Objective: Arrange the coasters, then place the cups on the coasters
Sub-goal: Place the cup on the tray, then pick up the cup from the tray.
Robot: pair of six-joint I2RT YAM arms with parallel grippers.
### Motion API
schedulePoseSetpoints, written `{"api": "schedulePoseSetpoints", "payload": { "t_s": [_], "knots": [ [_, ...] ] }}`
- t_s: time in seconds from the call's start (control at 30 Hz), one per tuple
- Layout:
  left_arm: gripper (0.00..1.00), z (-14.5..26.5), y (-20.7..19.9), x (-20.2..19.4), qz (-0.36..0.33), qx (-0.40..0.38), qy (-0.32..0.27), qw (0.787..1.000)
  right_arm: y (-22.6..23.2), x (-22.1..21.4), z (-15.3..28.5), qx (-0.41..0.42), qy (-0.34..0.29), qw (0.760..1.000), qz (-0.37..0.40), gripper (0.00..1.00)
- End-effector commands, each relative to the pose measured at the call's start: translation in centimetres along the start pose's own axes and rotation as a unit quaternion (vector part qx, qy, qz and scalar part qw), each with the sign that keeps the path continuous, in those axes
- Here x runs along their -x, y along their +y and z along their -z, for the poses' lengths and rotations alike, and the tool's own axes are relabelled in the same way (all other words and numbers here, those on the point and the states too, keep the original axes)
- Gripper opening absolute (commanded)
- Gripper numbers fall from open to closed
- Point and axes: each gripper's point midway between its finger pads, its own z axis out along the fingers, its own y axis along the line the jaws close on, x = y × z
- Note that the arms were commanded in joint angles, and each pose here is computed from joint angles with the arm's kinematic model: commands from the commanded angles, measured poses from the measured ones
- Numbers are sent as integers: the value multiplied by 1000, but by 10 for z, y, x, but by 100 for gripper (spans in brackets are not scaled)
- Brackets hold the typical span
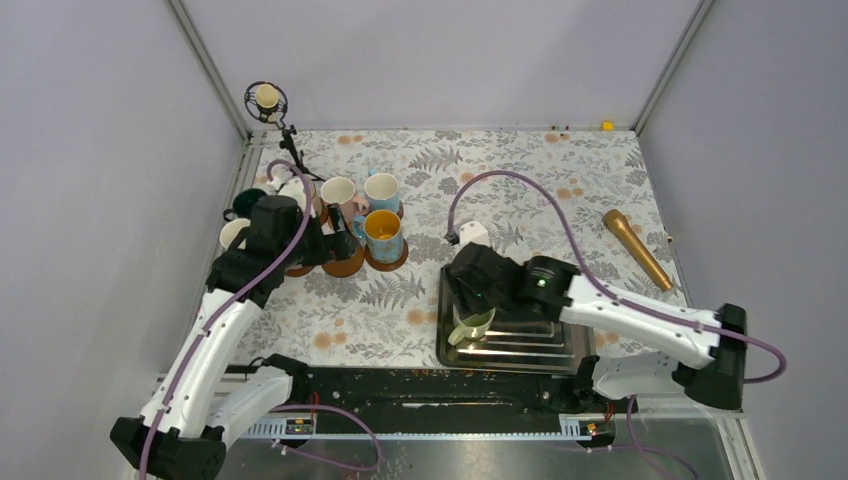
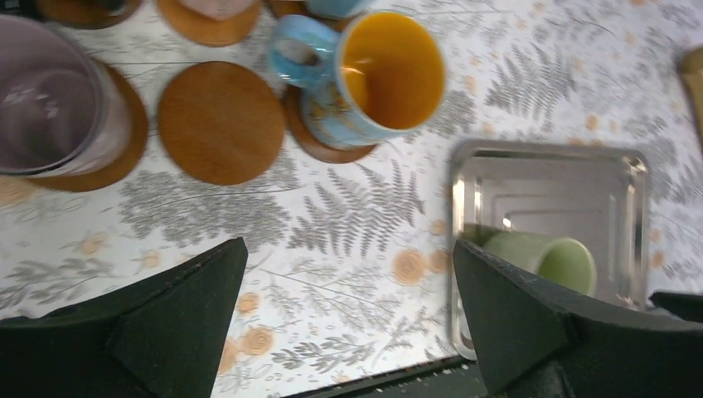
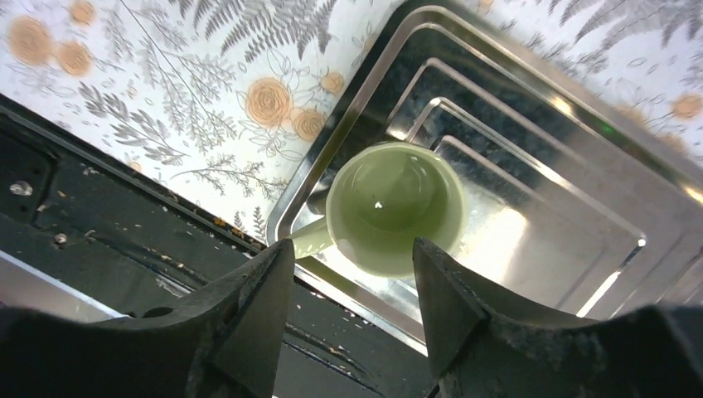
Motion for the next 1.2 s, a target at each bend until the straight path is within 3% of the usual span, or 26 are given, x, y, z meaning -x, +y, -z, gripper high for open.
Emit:
{"api": "schedulePoseSetpoints", "payload": {
  "t_s": [0.0,0.1,0.2,0.57,0.77,0.97,1.17],
  "knots": [
    [98,10,-50,12,-7,-79,5,997,-20,29,40,-8,-87,996,-10,65],
    [97,5,-68,5,-11,-86,24,996,-38,32,56,-22,-127,992,-19,76],
    [97,3,-91,-4,-18,-101,40,994,-57,30,70,-34,-164,985,-30,98],
    [95,-17,-143,-51,-75,-119,98,985,-94,16,105,-20,-254,964,-76,100],
    [81,-44,-157,-85,-115,-74,140,981,-115,2,116,-21,-293,950,-103,100],
    [73,-58,-194,-107,-126,-105,160,973,-132,-7,125,-28,-318,939,-125,99],
    [71,-66,-222,-128,-151,-117,179,965,-140,-12,126,-35,-326,934,-141,100]
  ]
}}
